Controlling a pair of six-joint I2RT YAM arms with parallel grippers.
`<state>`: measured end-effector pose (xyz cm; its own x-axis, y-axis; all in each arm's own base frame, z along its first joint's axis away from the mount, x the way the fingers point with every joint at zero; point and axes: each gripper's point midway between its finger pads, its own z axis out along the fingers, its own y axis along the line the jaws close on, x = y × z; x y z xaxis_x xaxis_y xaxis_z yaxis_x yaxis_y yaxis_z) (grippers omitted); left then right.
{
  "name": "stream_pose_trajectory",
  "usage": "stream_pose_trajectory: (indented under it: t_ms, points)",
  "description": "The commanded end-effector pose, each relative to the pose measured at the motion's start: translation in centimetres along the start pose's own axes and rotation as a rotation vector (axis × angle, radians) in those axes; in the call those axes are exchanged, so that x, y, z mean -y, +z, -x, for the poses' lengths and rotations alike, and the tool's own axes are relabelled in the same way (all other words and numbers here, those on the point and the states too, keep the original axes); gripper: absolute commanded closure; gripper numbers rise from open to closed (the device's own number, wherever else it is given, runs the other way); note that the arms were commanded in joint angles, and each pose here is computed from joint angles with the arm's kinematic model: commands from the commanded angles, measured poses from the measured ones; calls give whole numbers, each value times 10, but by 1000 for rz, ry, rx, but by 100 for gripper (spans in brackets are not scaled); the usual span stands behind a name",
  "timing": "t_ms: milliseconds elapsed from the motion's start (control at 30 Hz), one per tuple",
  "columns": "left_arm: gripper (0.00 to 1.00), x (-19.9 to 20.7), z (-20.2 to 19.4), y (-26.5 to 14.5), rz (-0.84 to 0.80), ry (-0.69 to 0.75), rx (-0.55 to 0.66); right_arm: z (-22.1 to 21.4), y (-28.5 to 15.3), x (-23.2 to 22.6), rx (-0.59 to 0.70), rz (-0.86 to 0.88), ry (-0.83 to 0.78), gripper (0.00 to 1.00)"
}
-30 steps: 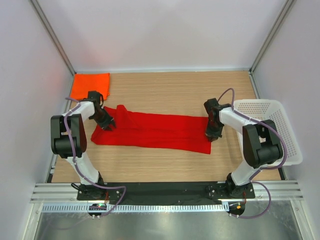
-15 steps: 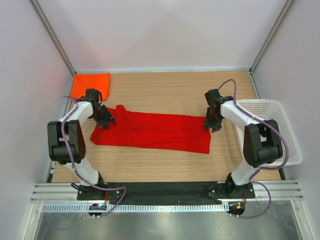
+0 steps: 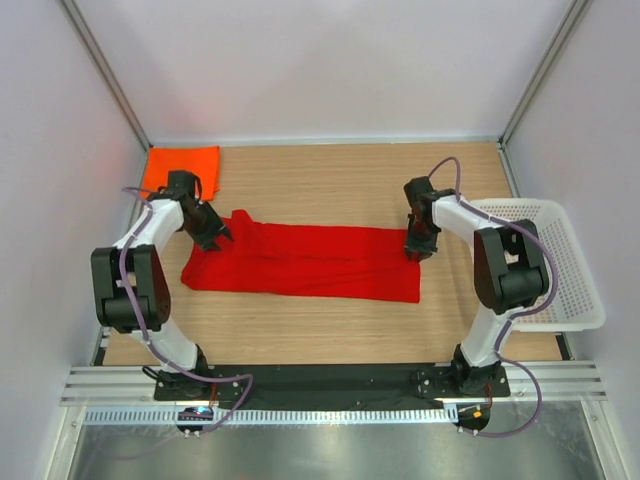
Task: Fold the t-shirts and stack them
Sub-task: Fold the tshirt
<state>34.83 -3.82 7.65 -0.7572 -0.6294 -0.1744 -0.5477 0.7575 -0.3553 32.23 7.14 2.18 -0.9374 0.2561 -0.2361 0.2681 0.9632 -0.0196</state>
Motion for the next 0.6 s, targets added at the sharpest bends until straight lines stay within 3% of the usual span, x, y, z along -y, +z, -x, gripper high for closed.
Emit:
stream_pose_trajectory:
  t_ms: [0, 133, 333, 567]
  points:
    - [56, 10, 4, 1, -19, 0, -11, 37, -45, -1, 152, 24, -2, 68]
    - [56, 4, -2, 9, 30, 5, -23, 45, -73, -4, 182, 59, -16, 63]
    - [58, 2, -5, 27, 77, -11, -34, 47, -105, -20, 261, 201, -19, 67]
    - [61, -5, -11, 33, 167, -15, -38, 45, -109, -19, 289, 229, -7, 72]
